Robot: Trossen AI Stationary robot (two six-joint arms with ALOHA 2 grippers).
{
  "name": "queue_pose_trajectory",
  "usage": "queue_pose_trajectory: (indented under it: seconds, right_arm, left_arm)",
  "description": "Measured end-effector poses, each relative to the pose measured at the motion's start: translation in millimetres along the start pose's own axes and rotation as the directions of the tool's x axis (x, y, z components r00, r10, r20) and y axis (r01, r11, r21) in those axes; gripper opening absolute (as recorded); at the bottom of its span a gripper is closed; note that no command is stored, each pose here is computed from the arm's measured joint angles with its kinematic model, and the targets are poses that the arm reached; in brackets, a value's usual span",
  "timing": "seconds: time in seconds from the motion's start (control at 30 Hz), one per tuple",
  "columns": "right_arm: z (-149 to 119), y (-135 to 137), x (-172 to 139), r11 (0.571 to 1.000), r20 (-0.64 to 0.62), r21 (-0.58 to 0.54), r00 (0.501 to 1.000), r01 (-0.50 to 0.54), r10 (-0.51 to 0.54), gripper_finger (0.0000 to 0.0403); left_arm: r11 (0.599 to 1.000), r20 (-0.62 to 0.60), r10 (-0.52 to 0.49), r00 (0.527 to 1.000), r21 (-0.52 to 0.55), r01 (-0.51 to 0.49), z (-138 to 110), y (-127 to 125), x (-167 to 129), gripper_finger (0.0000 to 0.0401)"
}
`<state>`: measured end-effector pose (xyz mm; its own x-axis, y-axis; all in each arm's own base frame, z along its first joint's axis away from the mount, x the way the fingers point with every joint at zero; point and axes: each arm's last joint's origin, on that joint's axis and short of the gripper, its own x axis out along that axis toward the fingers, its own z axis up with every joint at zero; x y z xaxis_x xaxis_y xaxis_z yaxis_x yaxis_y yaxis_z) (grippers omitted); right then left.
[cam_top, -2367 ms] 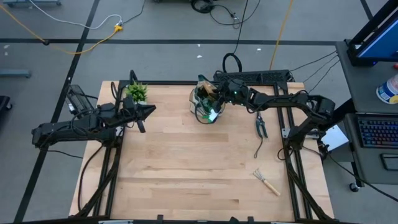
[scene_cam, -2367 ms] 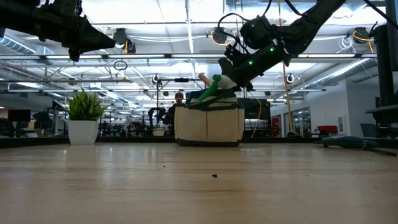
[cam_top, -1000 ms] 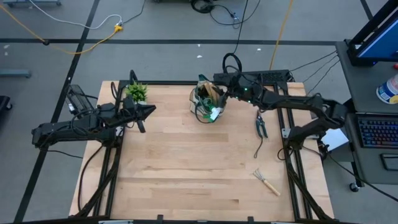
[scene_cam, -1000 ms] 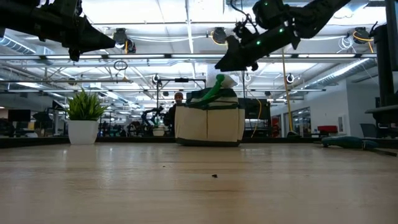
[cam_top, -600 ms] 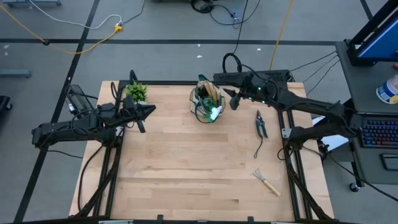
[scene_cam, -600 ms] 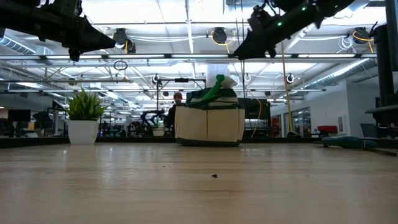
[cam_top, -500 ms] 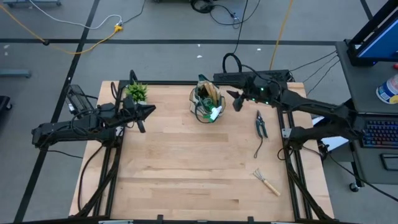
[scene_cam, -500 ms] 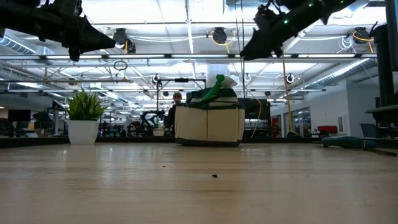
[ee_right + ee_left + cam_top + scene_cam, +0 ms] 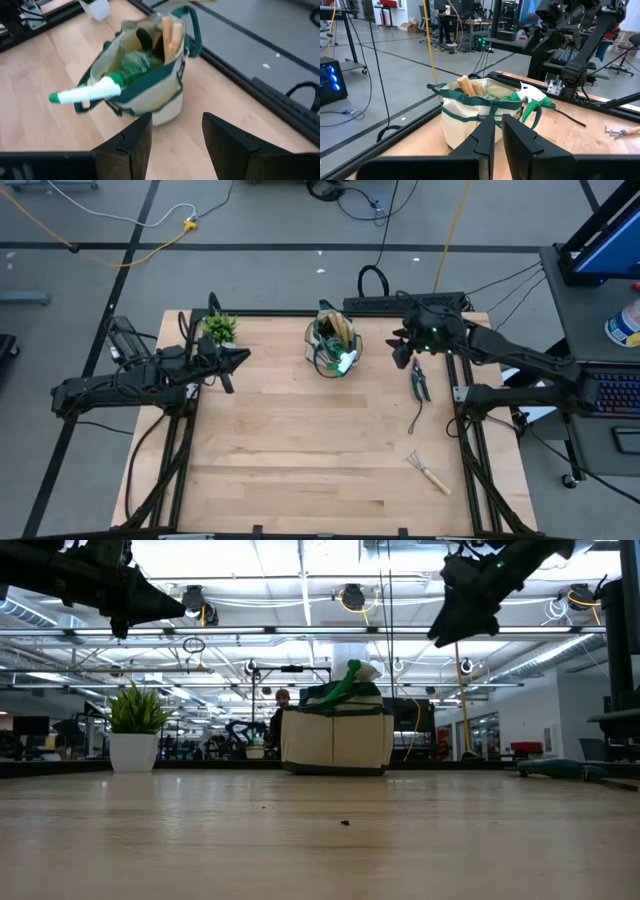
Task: Pick & Place Garden tools in Gardening bag
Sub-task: Put the green shear scissors into the gardening bag
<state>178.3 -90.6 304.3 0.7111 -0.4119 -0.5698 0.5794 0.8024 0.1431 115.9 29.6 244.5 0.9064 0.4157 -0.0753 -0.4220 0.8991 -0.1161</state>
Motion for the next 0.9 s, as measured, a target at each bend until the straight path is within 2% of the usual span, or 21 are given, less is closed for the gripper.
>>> queue_pose_trajectory:
  seconds: [0.37,0.53,0.9]
  right_arm:
    - [-15.5,-4.2,-18.7,0.998,-0.113,0.055,0.993,0.027,-0.021,0.0165]
    - [-20.3,-4.7,-23.3,0.996,-0.154,0.093,0.988,0.017,-0.003,0.0165]
    - [-35.1,-8.0,-27.3,0.978,-0.305,0.183,0.952,0.096,-0.037,0.0165]
  left_arm:
    - [1.000,0.000,0.002,1.000,-0.013,-0.002,0.0,0.0,0.0,0.0042]
    - [0.998,0.007,0.044,0.999,-0.042,-0.043,0.2,1.3,-0.1,0.0042]
    - [0.996,0.008,0.053,0.999,-0.069,-0.053,0.2,1.6,0.0,0.0042]
